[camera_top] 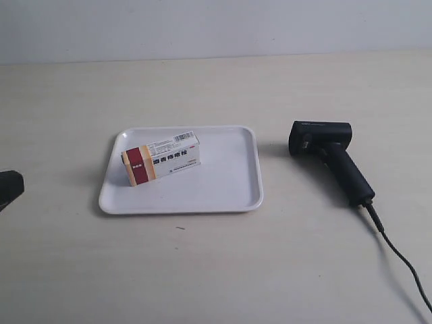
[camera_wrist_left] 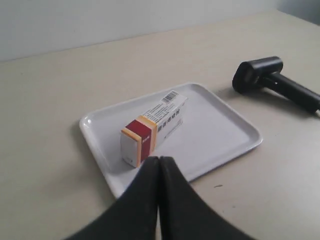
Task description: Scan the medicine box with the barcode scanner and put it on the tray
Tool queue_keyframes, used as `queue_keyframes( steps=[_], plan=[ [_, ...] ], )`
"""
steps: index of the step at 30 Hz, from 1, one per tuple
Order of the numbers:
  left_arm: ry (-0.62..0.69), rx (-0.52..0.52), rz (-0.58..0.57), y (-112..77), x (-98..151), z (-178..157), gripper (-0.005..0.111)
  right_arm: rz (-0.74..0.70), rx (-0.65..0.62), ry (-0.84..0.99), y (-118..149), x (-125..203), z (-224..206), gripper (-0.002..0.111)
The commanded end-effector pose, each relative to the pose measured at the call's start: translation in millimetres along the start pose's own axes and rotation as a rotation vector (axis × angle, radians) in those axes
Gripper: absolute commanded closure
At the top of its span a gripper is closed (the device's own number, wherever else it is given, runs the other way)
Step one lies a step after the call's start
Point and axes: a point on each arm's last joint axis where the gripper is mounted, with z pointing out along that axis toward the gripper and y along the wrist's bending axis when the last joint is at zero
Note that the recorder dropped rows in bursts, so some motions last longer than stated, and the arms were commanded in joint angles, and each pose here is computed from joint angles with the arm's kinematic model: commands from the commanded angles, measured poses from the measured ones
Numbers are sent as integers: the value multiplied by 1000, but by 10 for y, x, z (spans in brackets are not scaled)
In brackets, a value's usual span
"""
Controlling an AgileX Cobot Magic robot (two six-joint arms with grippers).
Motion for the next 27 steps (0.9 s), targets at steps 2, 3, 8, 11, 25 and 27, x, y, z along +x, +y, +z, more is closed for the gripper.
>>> queue_keyframes(
  steps=[2,3,8,11,25,27],
  plan=[
    [-143,-111,59,85,-210,-86,105,5,-3,-1,3,9,-7,108],
    [-212,-118,113,78,-273,-124,105,5,-3,-1,3,9,-7,108],
    [-442,-255,130,126,5,-343,105,6,-3,-1,3,9,-7,108],
    [-393,-340,36,179,105,-432,105,6,-3,-1,3,9,-7,108],
    [-239,-567,-56,260,351,-571,105,4,-3,-1,3,9,-7,108],
    [-229,-566,-59,260,361,-568,105,4,-3,-1,3,9,-7,108]
  ],
)
